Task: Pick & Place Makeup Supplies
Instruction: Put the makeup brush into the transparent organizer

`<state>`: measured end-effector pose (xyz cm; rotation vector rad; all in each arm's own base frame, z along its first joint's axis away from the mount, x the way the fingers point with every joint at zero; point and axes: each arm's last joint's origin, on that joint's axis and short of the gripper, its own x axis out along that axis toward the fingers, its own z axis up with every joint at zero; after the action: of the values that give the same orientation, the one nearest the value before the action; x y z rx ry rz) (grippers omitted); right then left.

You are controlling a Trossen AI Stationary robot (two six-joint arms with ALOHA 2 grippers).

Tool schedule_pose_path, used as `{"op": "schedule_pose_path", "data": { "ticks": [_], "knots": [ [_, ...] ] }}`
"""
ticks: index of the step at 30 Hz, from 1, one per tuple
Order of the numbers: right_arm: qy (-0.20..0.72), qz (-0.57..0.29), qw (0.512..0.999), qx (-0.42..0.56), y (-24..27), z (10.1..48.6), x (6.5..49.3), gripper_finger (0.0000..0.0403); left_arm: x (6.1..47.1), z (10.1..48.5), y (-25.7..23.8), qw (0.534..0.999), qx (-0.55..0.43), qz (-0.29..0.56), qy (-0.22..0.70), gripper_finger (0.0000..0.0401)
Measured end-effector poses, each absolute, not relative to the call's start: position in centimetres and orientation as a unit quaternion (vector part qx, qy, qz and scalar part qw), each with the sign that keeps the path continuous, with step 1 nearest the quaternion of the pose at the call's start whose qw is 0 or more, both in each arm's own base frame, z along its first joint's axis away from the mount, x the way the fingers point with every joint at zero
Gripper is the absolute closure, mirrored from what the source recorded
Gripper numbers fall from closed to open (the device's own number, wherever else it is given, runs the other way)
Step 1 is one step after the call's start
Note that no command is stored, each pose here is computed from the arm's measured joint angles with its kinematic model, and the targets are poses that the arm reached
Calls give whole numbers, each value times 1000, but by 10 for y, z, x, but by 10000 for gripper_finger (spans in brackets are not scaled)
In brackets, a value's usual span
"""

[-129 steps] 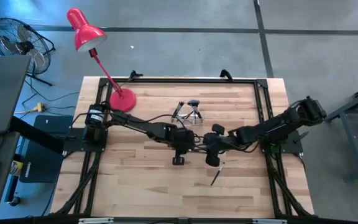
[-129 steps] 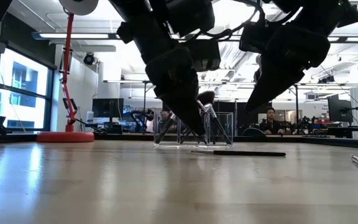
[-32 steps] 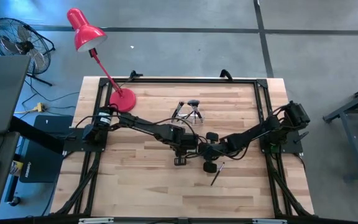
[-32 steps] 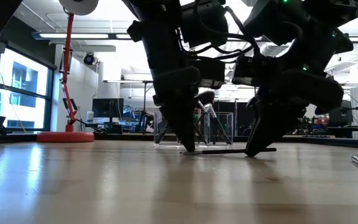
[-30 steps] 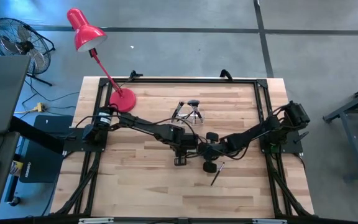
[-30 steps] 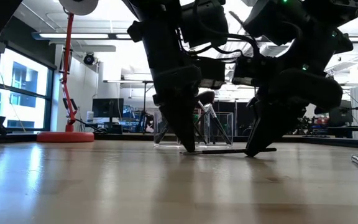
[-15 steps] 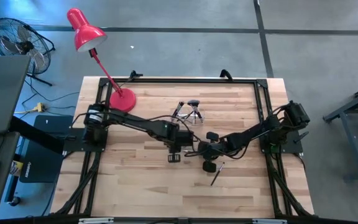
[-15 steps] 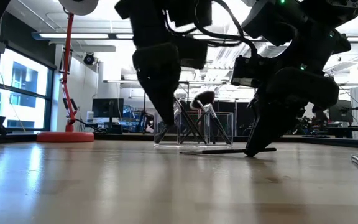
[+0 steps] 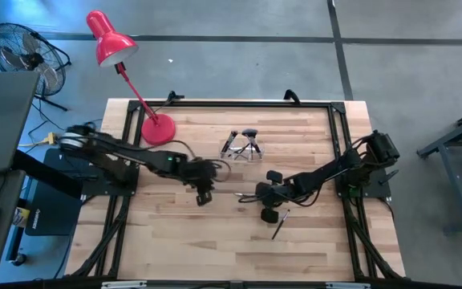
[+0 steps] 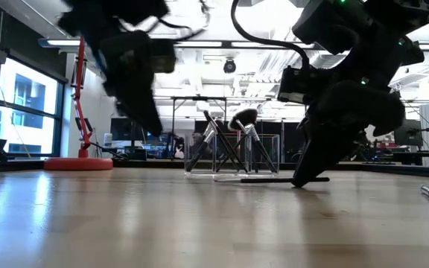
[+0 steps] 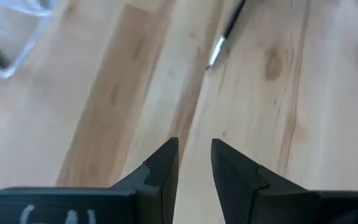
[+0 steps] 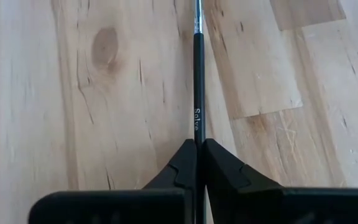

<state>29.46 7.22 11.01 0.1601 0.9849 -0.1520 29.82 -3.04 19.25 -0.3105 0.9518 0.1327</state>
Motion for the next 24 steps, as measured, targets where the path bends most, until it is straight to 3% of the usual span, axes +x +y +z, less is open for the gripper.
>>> {"op": "schedule_pose_path", "data": {
  "ticks": [10,16,24],
  "knots": [
    [386,-118,908,108,67,128,305,392,245,196,-21,896,-167,120,393,309],
    [327,-144,925,125,57,138,314,395,242,196,-13,900,-125,147,390,309],
    [233,-187,942,150,26,152,328,392,242,196,21,900,-121,120,402,309]
  ]
}}
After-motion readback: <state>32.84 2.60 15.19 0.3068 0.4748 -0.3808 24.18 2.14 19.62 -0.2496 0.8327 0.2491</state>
